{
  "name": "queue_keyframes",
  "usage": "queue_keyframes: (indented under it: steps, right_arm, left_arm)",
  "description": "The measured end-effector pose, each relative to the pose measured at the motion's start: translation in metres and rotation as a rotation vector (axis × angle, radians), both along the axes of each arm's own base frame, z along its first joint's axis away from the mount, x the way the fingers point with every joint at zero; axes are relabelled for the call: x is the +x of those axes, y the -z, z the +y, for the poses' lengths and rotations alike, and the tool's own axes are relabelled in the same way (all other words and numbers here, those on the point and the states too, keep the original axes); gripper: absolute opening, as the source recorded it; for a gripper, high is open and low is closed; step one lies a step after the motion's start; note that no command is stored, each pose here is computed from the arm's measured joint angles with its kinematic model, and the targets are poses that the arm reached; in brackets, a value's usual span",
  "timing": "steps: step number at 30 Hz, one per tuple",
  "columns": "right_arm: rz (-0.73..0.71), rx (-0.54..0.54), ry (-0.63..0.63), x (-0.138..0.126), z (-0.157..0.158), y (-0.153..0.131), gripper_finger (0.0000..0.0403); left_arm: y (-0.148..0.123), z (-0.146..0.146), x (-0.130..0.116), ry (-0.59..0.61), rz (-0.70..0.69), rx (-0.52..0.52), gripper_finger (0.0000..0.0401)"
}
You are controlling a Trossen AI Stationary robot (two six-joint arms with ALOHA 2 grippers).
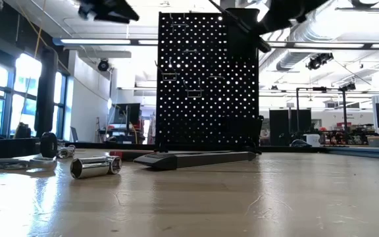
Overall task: Hang tools onto peg board
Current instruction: Hang the pliers on the peg board
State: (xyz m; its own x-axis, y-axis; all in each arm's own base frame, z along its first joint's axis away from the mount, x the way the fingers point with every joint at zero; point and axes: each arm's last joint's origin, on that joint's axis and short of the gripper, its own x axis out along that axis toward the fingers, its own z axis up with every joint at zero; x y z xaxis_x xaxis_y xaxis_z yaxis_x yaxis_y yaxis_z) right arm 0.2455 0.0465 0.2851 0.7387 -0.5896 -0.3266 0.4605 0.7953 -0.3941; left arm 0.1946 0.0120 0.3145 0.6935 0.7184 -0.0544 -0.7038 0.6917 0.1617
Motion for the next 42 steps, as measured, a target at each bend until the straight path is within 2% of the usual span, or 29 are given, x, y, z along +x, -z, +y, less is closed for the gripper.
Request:
queue_keyframes:
  steps: [5,7,17,23,30,34,42]
  right_arm:
    - [-0.073,-0.03,0.006,0.018,-0.017,-0.005,0.0044]
    - [-0.104,-0.044,0.005,0.026,-0.024,-0.006,0.0044]
    - [-0.277,-0.19,0.039,0.056,-0.052,-0.014,0.0044]
    - [-0.294,-0.233,0.069,0.084,-0.072,-0.025,0.0044]
    - [-0.252,-0.302,0.193,0.126,-0.087,-0.036,0.0044]
    - [-0.219,-0.329,0.282,0.141,-0.091,-0.037,0.0044]
    - [-0.317,-0.265,0.285,0.147,-0.089,-0.04,0.0044]
  left_arm:
    - [0.022,0.013,-0.017,0.125,-0.253,0.042,0.0201]
    - [0.027,0.018,-0.017,0.149,-0.284,0.056,0.0201]
    - [0.016,0.042,0.016,0.252,-0.287,0.091,0.0201]
    - [0.02,0.048,0.028,0.266,-0.236,0.074,0.0201]
    - [0.025,0.046,0.02,0.231,-0.115,0.057,0.0201]
    - [0.023,0.044,0.01,0.235,-0.071,0.043,0.0201]
    - [0.013,0.043,0.004,0.254,-0.16,0.073,0.0201]
